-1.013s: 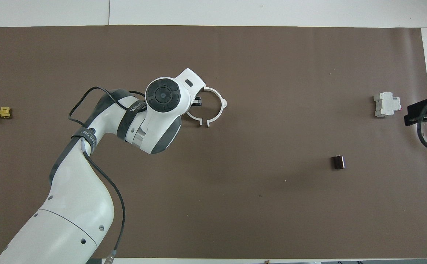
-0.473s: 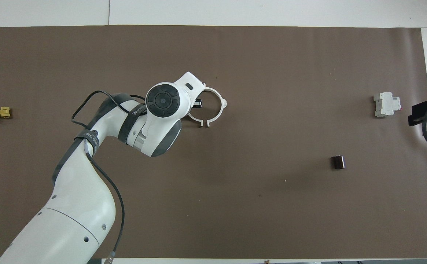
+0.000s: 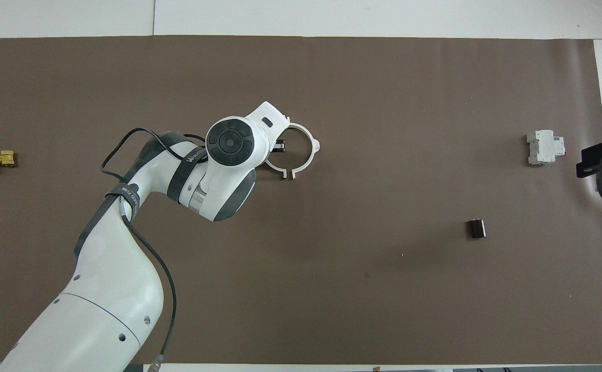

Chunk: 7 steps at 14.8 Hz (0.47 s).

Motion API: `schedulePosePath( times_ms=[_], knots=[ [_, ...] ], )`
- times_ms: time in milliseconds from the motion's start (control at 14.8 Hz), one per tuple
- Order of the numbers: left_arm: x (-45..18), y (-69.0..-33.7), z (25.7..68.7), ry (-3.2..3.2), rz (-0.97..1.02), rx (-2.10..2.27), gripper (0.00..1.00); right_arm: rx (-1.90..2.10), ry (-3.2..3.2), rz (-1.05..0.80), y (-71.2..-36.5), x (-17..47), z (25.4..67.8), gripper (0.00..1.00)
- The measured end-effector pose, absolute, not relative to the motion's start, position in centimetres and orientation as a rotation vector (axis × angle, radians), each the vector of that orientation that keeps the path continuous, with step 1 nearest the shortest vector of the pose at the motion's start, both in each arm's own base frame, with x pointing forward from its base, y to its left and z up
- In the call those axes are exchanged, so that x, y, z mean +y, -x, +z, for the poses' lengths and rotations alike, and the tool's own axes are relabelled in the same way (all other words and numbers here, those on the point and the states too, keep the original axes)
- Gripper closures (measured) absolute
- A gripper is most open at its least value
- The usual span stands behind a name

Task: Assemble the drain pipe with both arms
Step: 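Press the held half against the placed half to close the ring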

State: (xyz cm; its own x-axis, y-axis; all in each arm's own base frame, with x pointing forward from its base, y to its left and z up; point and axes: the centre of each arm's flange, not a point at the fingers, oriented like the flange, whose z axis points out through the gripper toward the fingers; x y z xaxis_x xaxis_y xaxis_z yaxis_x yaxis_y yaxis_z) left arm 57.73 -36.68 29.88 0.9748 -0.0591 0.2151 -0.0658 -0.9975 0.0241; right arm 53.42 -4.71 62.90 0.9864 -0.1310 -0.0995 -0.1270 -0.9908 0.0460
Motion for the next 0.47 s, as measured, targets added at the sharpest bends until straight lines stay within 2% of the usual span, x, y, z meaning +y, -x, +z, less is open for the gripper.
schedulePosePath(
  times_ms=[473],
  knots=[
    [-36.97, -57.55, 29.88, -3.088, 0.338, -0.106, 0.8, -0.202, -3.091, -0.161, -53.41, -4.73, 62.83, 0.0]
  ],
)
